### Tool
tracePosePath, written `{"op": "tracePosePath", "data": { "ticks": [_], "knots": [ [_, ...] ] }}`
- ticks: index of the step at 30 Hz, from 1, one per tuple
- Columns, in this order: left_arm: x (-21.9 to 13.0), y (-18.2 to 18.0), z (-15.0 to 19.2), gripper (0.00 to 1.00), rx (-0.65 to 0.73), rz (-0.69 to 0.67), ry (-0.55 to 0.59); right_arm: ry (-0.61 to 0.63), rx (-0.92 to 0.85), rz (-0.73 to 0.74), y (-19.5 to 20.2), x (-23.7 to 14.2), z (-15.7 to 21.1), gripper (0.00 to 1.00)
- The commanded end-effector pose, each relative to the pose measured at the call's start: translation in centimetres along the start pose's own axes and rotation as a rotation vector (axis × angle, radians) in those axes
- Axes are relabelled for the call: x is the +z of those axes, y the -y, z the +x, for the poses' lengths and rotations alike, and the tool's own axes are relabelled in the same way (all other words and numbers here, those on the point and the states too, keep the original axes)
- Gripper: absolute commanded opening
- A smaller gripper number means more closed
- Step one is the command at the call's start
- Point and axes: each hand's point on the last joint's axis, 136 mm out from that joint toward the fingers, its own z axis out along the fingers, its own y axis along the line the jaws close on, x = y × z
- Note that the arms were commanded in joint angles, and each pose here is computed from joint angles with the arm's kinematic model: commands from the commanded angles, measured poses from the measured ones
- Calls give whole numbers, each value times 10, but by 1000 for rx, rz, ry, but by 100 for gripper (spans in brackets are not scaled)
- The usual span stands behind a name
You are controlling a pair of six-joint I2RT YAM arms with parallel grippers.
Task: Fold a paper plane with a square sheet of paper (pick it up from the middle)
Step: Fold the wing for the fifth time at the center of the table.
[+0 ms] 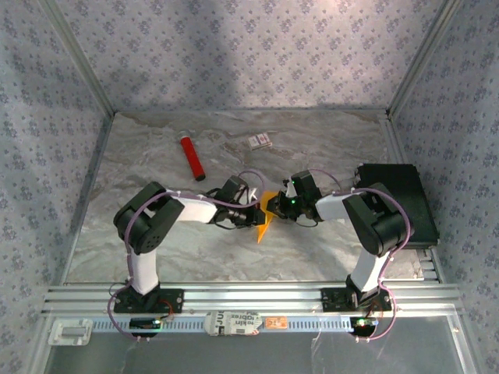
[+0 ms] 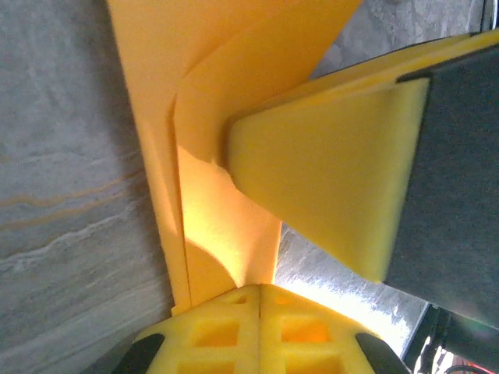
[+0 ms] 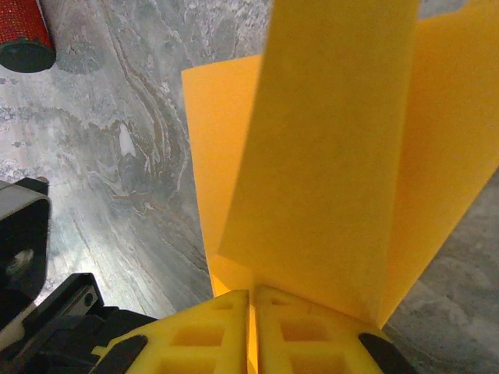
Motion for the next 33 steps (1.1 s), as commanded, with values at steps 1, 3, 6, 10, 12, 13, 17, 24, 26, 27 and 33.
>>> {"op": "tracePosePath", "data": {
  "ticks": [1,3,6,10,12,13,17,24,26,27,33],
  "knots": [
    [6,-35,32,0,-11,-124,-90,-59,78,159,47,8,30,13],
    [5,-49,48,0,1,-173,-134,-51,73,156,44,7,27,13],
    [-1,-63,68,0,14,-209,-171,-27,67,150,39,3,21,13],
    [-9,-79,87,0,4,-222,-206,10,51,119,27,-6,10,14],
    [-11,-81,92,0,1,-205,-217,24,32,89,16,-12,6,14],
    [-12,-82,95,0,-1,-194,-222,33,23,80,10,-15,5,14],
    [-16,-79,101,0,11,-165,-238,72,-17,69,-3,-33,4,15],
    [-22,-79,99,0,2,-158,-228,60,-130,49,-21,-38,16,15],
    [-22,-79,97,0,-1,-154,-221,35,-148,29,-28,-29,20,13],
    [-22,-79,96,0,-3,-153,-218,23,-151,29,-30,-25,22,13],
    [-22,-78,92,0,-14,-144,-209,-13,-161,18,-34,-2,26,12]
  ]
}}
